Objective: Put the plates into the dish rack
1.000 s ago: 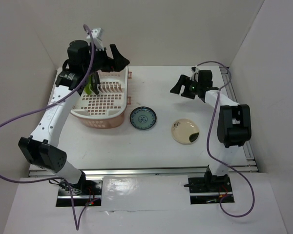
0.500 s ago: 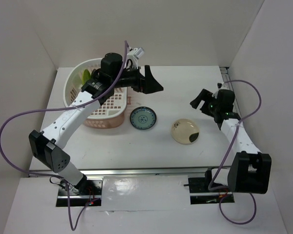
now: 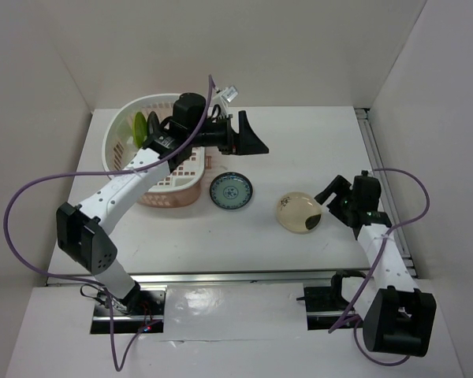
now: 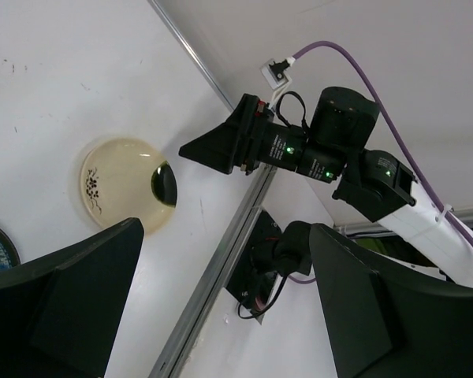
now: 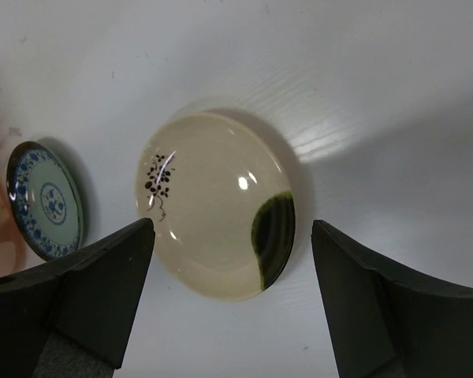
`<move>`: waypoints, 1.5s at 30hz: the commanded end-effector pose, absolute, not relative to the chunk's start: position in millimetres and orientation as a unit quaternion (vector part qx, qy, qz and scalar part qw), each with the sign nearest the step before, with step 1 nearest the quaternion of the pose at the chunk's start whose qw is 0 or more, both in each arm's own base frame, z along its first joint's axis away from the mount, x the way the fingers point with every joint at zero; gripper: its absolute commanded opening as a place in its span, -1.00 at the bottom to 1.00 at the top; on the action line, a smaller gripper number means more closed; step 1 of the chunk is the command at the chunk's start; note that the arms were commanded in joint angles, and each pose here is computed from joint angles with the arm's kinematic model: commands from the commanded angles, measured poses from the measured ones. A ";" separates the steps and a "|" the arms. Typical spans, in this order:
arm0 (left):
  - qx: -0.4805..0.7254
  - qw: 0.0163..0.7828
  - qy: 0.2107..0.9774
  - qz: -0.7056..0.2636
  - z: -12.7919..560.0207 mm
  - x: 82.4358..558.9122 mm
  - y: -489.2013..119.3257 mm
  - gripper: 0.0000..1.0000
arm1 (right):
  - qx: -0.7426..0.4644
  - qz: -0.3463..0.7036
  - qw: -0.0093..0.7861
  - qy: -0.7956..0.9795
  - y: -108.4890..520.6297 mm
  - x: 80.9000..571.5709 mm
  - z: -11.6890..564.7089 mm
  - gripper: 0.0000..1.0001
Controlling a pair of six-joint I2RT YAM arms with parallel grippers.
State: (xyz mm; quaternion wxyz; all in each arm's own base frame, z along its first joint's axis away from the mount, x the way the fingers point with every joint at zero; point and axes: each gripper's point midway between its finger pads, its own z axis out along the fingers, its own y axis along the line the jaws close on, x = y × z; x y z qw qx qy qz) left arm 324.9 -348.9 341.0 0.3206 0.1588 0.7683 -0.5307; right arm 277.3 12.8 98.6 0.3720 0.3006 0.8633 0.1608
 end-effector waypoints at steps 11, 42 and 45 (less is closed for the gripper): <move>0.164 0.326 0.766 -0.529 340.5 316.0 -344.3 1.00 | 0.315 0.188 0.358 0.859 26.1 236.9 53.4 0.66; 0.186 0.308 0.759 -0.542 328.9 313.7 -351.6 1.00 | 0.352 0.203 0.330 0.852 18.1 245.2 7.4 -0.44; 0.186 0.308 0.759 -0.542 328.9 313.7 -351.6 1.00 | 0.350 0.209 0.328 0.852 19.7 246.8 5.9 -0.42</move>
